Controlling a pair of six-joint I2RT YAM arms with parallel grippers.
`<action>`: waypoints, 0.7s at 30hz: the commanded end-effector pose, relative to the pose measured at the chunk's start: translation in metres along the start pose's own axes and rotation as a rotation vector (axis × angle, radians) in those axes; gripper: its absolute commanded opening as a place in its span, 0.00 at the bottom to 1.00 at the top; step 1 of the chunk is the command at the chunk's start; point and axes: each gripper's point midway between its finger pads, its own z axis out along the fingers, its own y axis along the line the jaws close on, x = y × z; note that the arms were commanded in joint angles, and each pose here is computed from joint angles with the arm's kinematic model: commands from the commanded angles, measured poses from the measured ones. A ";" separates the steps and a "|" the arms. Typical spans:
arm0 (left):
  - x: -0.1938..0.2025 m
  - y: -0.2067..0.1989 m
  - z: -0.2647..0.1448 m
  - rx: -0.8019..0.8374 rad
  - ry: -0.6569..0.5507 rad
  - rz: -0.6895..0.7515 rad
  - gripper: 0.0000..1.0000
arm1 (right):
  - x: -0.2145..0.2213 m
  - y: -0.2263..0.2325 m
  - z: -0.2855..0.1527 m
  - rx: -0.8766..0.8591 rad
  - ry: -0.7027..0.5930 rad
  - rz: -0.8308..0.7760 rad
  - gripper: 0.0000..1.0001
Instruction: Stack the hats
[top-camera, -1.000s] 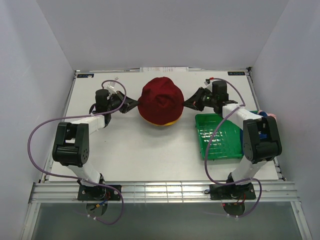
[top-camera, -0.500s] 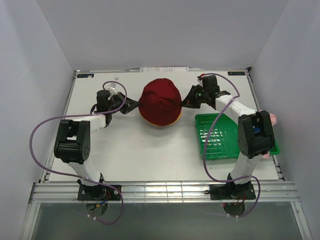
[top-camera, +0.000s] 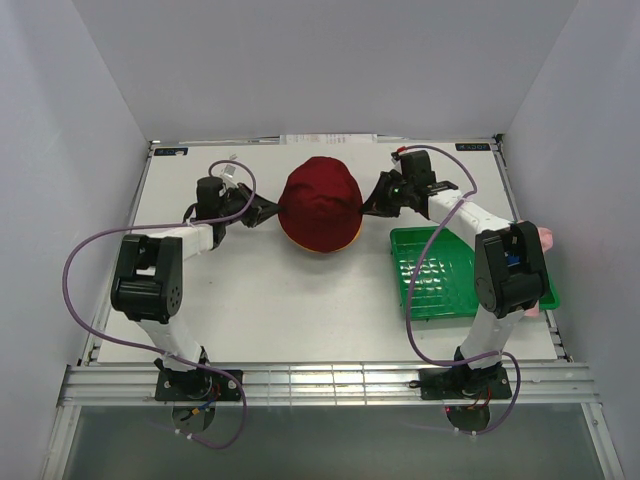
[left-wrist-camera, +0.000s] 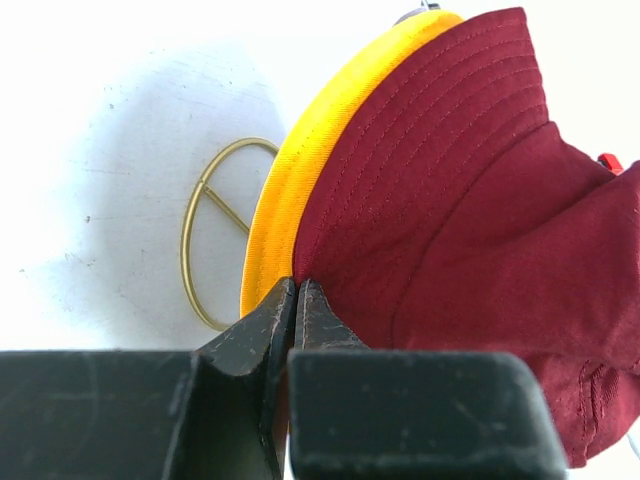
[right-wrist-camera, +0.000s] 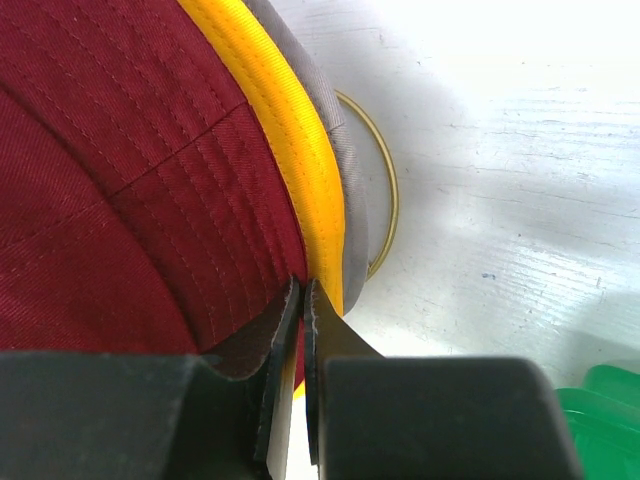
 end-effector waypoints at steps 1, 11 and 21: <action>0.004 0.066 -0.001 -0.244 -0.007 -0.035 0.00 | 0.033 -0.053 -0.002 0.200 0.089 0.010 0.08; -0.019 0.023 0.003 -0.147 -0.010 0.038 0.17 | 0.040 -0.024 -0.014 0.107 0.076 -0.006 0.08; -0.030 0.001 0.006 -0.091 -0.009 0.070 0.27 | 0.052 0.003 -0.024 0.022 0.075 -0.016 0.08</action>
